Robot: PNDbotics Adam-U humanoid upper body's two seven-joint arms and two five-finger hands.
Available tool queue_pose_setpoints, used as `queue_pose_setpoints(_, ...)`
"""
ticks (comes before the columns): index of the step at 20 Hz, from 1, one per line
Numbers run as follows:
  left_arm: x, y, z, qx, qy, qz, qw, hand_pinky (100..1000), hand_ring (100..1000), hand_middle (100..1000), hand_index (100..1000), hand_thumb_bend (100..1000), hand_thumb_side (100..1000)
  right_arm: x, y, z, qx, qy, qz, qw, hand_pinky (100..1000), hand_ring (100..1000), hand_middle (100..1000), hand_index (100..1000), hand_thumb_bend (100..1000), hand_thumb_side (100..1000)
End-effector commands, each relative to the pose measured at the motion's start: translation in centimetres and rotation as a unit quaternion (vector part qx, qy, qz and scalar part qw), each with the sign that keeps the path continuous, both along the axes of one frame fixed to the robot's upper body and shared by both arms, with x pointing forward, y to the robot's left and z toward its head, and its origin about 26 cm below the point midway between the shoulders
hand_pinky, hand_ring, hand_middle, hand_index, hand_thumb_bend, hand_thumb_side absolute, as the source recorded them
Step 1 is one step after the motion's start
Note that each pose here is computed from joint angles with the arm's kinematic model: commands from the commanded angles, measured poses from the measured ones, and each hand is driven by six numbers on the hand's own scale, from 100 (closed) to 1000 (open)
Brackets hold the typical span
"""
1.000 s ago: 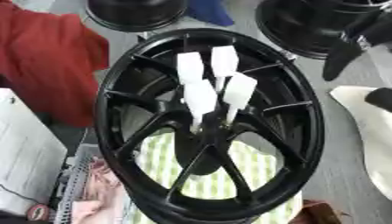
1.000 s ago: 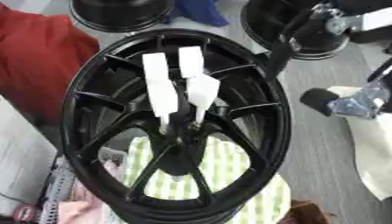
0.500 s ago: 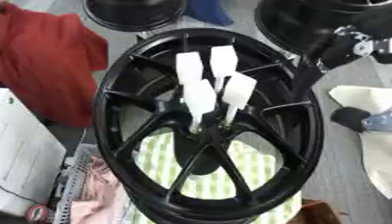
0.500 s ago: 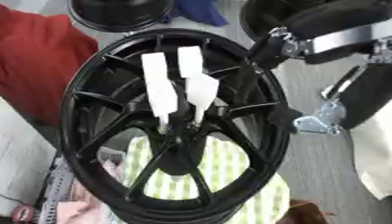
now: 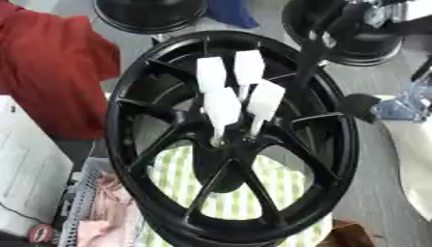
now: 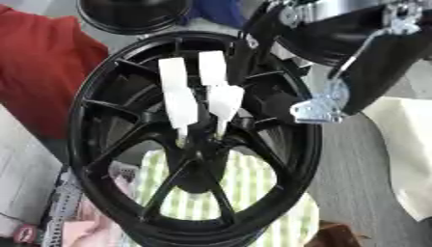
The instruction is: Pull the pin out of the wheel hub.
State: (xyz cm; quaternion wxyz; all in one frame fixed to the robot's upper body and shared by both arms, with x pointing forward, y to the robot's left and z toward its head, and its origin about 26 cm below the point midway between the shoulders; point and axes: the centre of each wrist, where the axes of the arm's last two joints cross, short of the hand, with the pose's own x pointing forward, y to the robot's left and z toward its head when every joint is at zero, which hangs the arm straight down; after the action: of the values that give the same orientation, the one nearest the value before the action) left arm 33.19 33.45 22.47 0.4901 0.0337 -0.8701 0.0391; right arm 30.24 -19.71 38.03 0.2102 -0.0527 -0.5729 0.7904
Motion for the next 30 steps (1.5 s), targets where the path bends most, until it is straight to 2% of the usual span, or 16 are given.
queue_pose_setpoints(1, -0.2, 0.3, 1.1, 0.013, -0.013, 0.003, 1.000, 867, 796, 684, 818, 296, 526, 0.6, 0.2, 0.8, 0.008, -0.007, -0.013, 1.000, 787, 774, 718, 802, 147, 365)
queue_pose_setpoints(4, -0.2, 0.3, 1.1, 0.012, -0.014, 0.003, 1.000, 867, 796, 684, 818, 296, 526, 1.2, 0.5, 0.8, 0.011, -0.007, -0.014, 1.000, 788, 771, 714, 803, 171, 323)
queue_pose_setpoints(9, -0.2, 0.3, 1.1, 0.010, -0.013, 0.002, 1.000, 868, 796, 685, 819, 296, 528, 1.1, 0.9, 0.3, 0.000, -0.027, 0.025, 0.999, 790, 755, 727, 831, 253, 174)
queue_pose_setpoints(11, -0.2, 0.2, 1.1, 0.010, -0.013, 0.001, 1.000, 868, 797, 686, 819, 296, 529, 1.2, 1.1, 0.1, -0.006, -0.038, 0.038, 0.999, 786, 745, 738, 848, 263, 147)
queue_pose_setpoints(16, -0.2, 0.1, 1.0, 0.008, -0.014, 0.000, 1.000, 869, 797, 687, 818, 296, 530, 1.8, 1.3, -0.8, -0.024, -0.057, 0.056, 0.997, 727, 621, 757, 868, 284, 112)
queue_pose_setpoints(18, -0.1, 0.1, 1.1, 0.007, -0.014, -0.001, 1.000, 869, 797, 687, 819, 297, 530, 2.1, 1.2, -0.9, -0.029, -0.067, 0.060, 0.996, 659, 509, 745, 864, 322, 100)
queue_pose_setpoints(19, -0.1, 0.1, 1.1, 0.007, -0.014, -0.001, 1.000, 869, 797, 688, 819, 298, 531, 2.2, 1.2, -0.9, -0.031, -0.074, 0.063, 0.995, 506, 345, 720, 861, 361, 100)
queue_pose_setpoints(20, -0.1, 0.0, 1.0, 0.007, -0.014, -0.001, 1.000, 869, 797, 688, 819, 297, 531, 2.2, 1.1, -0.9, -0.034, -0.084, 0.067, 0.994, 411, 260, 701, 857, 373, 100)
queue_pose_setpoints(21, -0.1, 0.0, 1.0, 0.006, -0.014, -0.001, 1.000, 869, 797, 688, 820, 296, 532, 2.2, 1.0, -0.8, -0.036, -0.095, 0.070, 0.992, 215, 118, 662, 847, 376, 100)
queue_pose_setpoints(24, -0.1, 0.0, 0.9, 0.004, -0.012, -0.001, 1.000, 870, 798, 689, 820, 295, 533, 2.4, 0.5, -0.5, -0.040, -0.116, 0.070, 0.990, 148, 100, 628, 833, 379, 100)
queue_pose_setpoints(25, -0.1, 0.0, 0.8, 0.003, -0.011, -0.002, 1.000, 870, 798, 689, 820, 295, 534, 2.5, 0.5, -0.6, -0.042, -0.119, 0.069, 0.990, 146, 100, 630, 833, 398, 100)
queue_pose_setpoints(30, -0.1, -0.1, 0.9, 0.001, -0.012, -0.003, 1.000, 870, 797, 690, 820, 295, 534, 2.9, 0.3, -1.0, -0.048, -0.123, 0.069, 0.989, 149, 100, 628, 829, 372, 100)
